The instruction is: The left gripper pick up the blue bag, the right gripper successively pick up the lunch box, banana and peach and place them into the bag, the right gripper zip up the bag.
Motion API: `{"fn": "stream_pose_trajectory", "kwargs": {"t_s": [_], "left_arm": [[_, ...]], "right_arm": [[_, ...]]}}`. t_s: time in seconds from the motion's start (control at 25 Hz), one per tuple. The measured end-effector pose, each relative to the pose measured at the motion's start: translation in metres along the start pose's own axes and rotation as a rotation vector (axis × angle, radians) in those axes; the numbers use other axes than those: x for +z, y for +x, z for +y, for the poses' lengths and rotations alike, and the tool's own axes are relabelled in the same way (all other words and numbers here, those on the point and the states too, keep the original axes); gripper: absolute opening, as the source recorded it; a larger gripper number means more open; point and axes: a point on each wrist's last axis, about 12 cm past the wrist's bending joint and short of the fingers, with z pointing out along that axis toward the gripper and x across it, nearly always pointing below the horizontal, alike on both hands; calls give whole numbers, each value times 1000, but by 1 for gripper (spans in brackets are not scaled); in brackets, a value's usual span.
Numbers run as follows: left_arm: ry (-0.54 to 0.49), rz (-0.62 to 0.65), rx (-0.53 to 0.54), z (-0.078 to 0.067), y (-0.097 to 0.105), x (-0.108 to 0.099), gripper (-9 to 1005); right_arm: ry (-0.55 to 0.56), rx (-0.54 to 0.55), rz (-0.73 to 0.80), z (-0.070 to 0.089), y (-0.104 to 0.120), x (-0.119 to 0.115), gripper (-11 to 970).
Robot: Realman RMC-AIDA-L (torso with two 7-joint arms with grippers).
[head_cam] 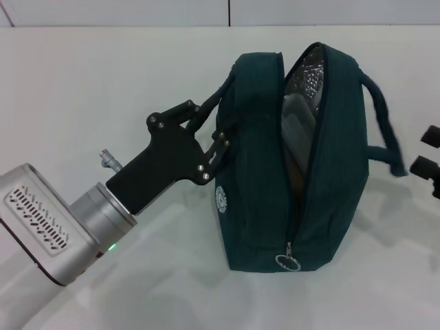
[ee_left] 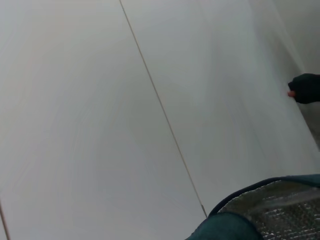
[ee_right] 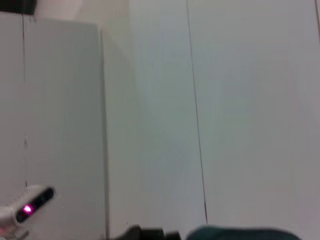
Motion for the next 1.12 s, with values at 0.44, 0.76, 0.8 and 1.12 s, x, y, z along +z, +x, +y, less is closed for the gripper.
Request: {"fn": "stream_pose_trajectory", "kwargs": {"t_s": [0.44, 0.76, 0.8, 1.12], "left_arm": [[9, -11, -12, -3, -2, 5, 342], [16, -17, -14, -4, -3, 7, 346], [19, -18, -14, -5, -3, 7, 346], [37, -21, -14, -7, -3, 7, 350]], "right_arm": [[-320, 56, 176, 24, 19, 22, 425], [-370, 186, 423, 26, 52, 62, 421], [-369, 191, 427, 25, 53, 67, 420], [-394, 213, 463, 27, 61, 87, 415]]}}
